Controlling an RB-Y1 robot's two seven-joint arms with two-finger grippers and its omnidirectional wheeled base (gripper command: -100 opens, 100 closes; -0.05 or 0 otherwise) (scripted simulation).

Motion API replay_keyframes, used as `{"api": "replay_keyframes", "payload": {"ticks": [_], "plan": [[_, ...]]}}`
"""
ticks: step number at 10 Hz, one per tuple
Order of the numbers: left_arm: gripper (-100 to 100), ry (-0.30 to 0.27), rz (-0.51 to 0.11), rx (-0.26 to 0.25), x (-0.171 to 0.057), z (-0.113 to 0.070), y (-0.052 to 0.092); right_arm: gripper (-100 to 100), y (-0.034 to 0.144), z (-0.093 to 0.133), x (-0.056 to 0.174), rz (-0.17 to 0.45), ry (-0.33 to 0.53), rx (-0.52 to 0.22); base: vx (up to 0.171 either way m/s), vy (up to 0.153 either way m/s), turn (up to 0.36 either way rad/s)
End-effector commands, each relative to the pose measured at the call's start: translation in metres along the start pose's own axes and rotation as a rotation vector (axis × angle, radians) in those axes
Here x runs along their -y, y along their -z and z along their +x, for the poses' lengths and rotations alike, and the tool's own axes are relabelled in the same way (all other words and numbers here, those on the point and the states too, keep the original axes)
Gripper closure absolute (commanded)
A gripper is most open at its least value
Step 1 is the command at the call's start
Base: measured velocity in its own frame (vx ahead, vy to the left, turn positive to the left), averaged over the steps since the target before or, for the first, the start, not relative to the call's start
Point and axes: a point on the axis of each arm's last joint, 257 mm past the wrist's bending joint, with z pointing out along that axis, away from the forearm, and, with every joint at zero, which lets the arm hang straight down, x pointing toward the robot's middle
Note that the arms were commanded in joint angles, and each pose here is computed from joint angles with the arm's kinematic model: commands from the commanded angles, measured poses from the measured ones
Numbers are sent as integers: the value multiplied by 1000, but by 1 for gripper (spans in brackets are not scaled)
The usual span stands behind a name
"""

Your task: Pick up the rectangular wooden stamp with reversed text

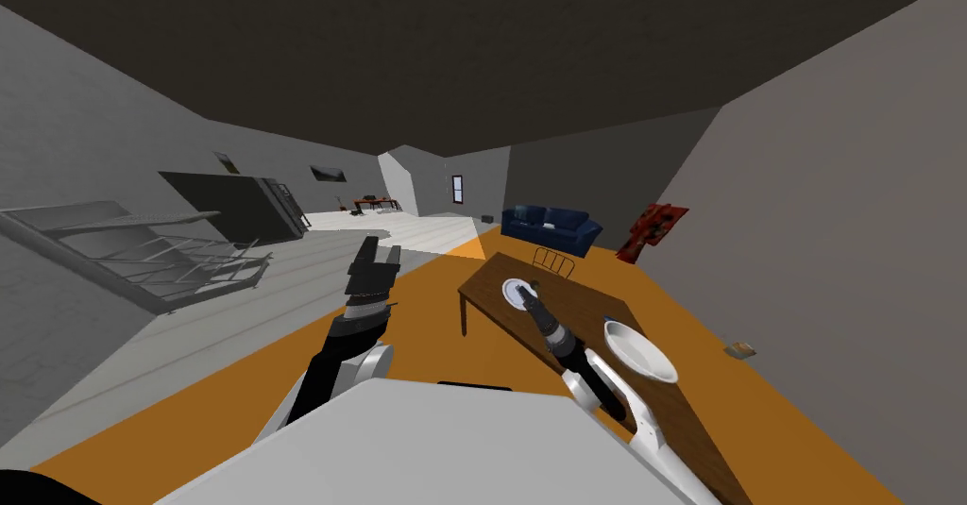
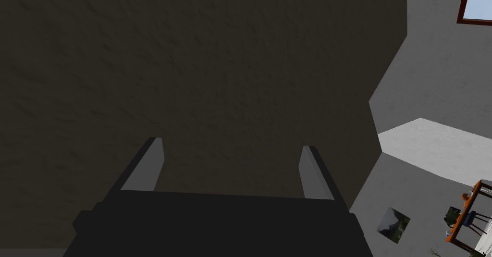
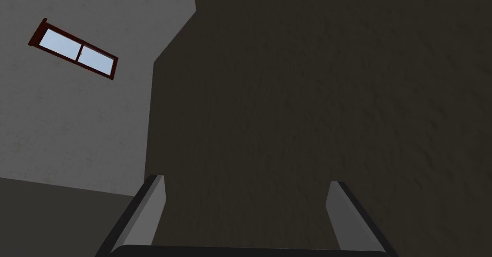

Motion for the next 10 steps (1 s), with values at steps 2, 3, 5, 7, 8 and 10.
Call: {"api": "replay_keyframes", "payload": {"ticks": [2, 3, 5, 7, 8, 10], "plan": [[0, 0, 0, 0, 0, 0, 0, -100, 22, 24, 31, 79, 26, -97, -2, 2, 186], [0, 0, 0, 0, 0, 0, 0, -100, 28, 25, 41, 104, 25, -99, 3, -1, 152], [0, 0, 0, 0, 0, 0, 0, -100, 49, 40, 65, 169, 45, -167, 7, -2, 229], [0, 0, 0, 0, 0, 0, 0, -100, 75, 53, 88, 238, 67, -237, 12, -5, 217], [0, 0, 0, 0, 0, 0, 0, -100, 95, 65, 101, 276, 90, -305, 13, -8, 321], [0, 0, 0, 0, 0, 0, 0, -100, 126, 75, 121, 343, 115, -376, 18, -16, 181]]}}
